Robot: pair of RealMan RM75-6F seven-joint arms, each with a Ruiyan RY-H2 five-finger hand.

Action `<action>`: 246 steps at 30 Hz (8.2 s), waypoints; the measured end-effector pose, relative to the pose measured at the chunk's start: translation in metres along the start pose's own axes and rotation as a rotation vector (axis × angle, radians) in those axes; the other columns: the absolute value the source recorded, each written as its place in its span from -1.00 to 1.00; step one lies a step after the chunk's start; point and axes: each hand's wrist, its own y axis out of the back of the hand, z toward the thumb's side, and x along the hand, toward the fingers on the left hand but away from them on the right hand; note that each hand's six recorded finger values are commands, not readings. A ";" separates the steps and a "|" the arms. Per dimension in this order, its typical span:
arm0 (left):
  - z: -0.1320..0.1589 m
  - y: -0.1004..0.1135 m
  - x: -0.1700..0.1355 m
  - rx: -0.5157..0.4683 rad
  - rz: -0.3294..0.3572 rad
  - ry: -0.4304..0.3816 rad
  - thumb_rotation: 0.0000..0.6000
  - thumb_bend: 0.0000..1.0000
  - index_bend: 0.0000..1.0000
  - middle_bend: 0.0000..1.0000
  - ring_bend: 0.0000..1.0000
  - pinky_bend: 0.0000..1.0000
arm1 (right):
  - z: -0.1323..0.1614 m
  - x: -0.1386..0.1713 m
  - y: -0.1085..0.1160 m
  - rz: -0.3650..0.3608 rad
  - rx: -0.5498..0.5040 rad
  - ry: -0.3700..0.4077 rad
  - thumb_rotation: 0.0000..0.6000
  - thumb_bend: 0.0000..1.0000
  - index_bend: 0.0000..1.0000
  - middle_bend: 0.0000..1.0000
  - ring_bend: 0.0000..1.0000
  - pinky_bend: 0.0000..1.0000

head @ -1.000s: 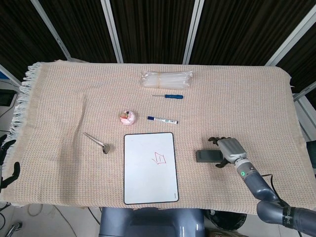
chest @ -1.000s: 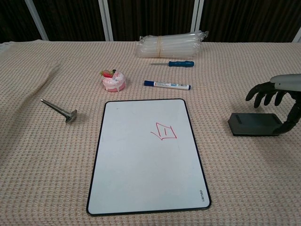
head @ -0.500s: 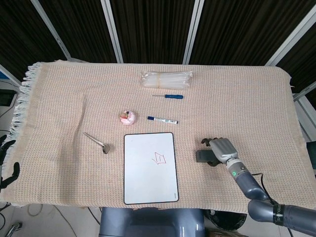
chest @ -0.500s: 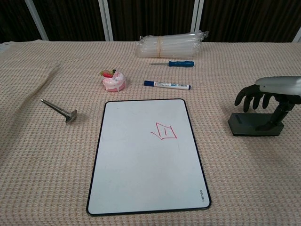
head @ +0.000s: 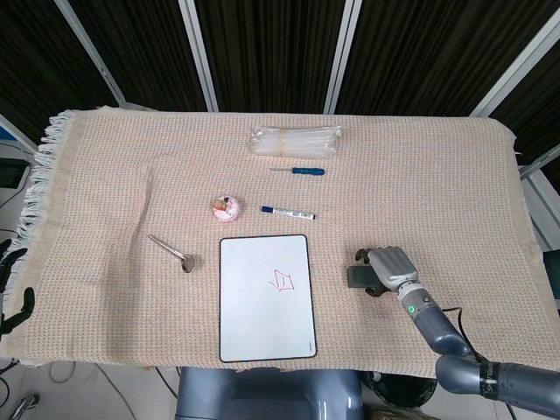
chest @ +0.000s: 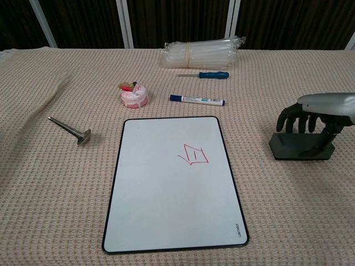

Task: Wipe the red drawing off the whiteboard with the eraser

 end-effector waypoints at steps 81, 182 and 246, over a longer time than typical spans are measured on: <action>-0.002 0.002 0.001 -0.021 -0.010 0.016 1.00 -0.03 -0.62 -0.97 -1.00 -0.99 | 0.186 -0.070 0.023 -0.056 0.028 0.240 1.00 -0.21 0.06 0.07 0.13 -0.06; -0.001 0.005 0.002 0.037 0.031 0.003 1.00 -0.03 -0.62 -0.97 -1.00 -0.99 | 0.071 -0.036 0.010 -0.099 0.052 0.107 1.00 -0.53 -0.26 -0.27 -0.21 -0.27; 0.001 0.007 -0.001 0.039 0.057 -0.002 1.00 -0.03 -0.62 -0.97 -1.00 -0.99 | -0.104 0.206 0.005 -0.586 0.040 -0.228 1.00 -0.79 -0.99 -0.95 -0.86 -0.71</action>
